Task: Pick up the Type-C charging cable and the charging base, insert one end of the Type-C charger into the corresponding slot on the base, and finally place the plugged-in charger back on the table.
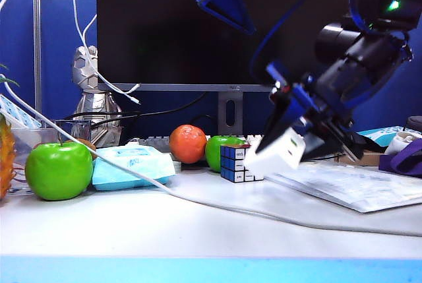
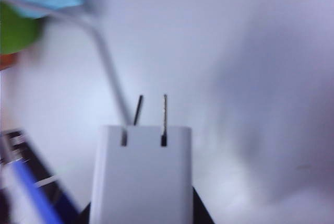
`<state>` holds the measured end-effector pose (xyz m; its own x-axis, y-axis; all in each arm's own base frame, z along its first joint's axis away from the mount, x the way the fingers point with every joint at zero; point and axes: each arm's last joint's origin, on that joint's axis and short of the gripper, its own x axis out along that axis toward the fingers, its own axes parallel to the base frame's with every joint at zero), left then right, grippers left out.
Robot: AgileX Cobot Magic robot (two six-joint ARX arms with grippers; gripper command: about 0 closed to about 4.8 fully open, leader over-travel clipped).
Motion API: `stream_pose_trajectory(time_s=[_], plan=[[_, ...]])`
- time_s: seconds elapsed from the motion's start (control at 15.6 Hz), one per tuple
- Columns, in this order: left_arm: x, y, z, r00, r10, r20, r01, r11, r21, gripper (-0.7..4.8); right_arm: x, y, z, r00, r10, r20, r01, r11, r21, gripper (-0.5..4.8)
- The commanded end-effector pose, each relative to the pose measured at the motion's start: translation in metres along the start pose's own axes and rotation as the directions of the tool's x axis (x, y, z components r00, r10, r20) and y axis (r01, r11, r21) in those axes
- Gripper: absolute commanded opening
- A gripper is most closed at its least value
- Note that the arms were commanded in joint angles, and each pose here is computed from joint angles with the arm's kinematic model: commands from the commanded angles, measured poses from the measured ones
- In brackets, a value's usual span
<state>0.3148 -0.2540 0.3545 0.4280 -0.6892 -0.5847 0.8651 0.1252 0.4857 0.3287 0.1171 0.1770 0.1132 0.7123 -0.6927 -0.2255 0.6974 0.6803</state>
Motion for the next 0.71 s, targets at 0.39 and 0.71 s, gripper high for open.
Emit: stream_pose_trajectory(time_s=[0.39, 0.71], plan=[[-0.003, 0.0, 0.003, 1.0, -0.001, 0.017, 0.002, 1.0, -0.019, 4.79, -0.002, 0.004, 0.013, 0.995, -0.034, 0.093, 0.041, 0.997, -0.067, 2.8], [-0.002, -0.005, 0.0, 0.995, -0.091, 0.031, 0.092, 0.996, -0.018, 4.79, -0.015, 0.017, 0.026, 0.989, -0.023, 0.146, 0.042, 0.991, -0.124, 2.89]])
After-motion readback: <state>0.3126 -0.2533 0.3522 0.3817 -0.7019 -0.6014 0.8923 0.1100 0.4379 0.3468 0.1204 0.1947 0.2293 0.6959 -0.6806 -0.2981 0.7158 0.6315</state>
